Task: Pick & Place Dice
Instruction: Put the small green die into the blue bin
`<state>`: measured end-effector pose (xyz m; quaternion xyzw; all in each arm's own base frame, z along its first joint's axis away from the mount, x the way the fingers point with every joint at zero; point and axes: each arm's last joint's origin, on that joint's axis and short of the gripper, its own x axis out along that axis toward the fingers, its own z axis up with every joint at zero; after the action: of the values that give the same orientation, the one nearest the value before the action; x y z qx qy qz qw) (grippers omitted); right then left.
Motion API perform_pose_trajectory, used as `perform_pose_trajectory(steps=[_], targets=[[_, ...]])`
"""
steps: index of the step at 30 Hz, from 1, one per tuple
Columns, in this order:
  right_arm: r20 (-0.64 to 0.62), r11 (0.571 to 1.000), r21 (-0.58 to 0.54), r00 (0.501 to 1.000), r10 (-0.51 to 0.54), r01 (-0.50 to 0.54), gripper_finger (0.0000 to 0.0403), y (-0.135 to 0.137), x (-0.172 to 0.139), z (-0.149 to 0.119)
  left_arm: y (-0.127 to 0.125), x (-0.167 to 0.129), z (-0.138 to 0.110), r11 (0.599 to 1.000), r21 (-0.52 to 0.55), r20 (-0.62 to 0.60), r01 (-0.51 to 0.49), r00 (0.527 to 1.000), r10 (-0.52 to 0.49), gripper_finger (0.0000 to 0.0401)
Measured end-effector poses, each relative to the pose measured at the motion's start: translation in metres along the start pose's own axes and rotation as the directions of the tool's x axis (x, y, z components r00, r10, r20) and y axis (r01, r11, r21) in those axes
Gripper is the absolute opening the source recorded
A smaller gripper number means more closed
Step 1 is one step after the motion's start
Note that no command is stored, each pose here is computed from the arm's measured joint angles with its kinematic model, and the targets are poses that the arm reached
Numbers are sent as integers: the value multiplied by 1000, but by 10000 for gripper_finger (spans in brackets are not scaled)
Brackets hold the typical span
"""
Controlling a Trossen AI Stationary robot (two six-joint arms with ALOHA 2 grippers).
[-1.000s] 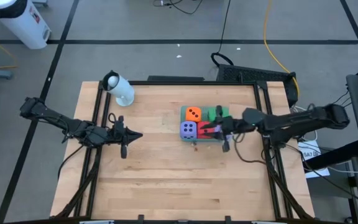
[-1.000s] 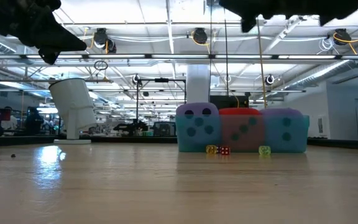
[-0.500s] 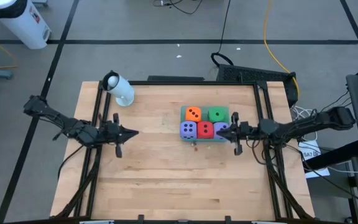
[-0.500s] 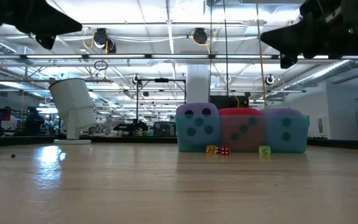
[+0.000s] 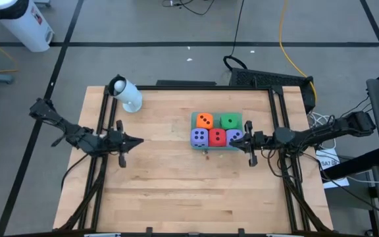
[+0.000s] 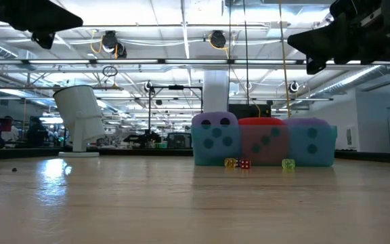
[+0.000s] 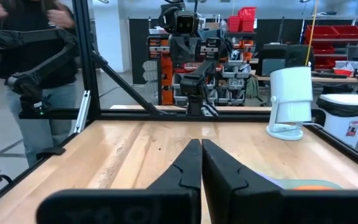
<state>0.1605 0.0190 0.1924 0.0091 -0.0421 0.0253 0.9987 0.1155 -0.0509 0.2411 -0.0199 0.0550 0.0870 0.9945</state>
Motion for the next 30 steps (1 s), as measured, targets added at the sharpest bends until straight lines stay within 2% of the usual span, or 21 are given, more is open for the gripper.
perform_pose_trajectory(steps=[7, 25, 30], targets=[[0, 1000, -2, 1000, 2, -2, 1, 0, 0, 0, 0, -11, 3, 999, -23, 43, -33, 999, 34, 5], [0, 1000, 5, 1000, 4, -4, 4, 0, 0, 0, -4, -16, 4, 998, -62, 47, 13, 999, -10, 5], [-14, 1000, 4, 1000, 4, -4, 4, 0, 0, -1, -3, -16, 3, 982, -191, 45, 1, 999, 8, 5]])
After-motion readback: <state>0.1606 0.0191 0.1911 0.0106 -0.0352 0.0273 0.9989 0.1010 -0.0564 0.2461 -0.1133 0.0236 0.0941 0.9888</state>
